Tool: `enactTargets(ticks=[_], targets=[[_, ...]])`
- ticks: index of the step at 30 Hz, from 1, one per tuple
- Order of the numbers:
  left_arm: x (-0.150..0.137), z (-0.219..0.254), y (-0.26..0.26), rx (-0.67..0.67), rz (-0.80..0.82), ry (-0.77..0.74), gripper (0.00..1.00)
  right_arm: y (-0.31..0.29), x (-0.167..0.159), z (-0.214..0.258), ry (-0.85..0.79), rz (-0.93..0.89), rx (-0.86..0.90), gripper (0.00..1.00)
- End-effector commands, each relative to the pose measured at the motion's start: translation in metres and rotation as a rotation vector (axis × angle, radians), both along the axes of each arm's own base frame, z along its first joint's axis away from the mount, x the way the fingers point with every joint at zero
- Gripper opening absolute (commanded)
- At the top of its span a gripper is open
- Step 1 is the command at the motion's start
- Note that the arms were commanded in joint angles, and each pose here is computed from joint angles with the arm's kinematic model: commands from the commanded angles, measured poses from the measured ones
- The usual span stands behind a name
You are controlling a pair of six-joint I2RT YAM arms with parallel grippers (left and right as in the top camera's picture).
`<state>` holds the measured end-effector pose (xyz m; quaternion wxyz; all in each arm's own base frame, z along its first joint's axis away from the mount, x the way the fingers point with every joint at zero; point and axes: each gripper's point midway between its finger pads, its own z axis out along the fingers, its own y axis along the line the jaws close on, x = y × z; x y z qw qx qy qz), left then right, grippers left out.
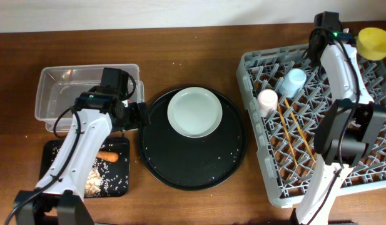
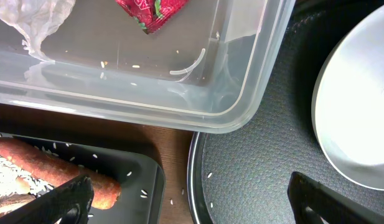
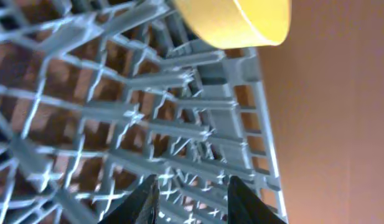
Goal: Sort waste into correct bins and load items into the dishwasher rack
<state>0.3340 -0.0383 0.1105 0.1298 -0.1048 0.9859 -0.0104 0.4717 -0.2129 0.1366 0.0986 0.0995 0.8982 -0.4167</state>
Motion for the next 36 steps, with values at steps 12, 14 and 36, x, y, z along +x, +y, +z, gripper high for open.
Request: enactTargets(ticks=[12,14,36], targets=[[0.001,0.005,0.001,-0.003,0.005,-0.016,0.99,-0.092,0.024,0.139,-0.925,-0.177,0.768,0.55],[0.001,0.005,0.001,-0.003,0.005,-0.016,0.99,-0.125,0.021,0.116,-0.937,-0.222,0.758,0.54],[0.001,0.005,0.001,-0.003,0.005,-0.016,0.99,-0.153,0.036,-0.009,-0.760,-0.381,0.628,0.49]])
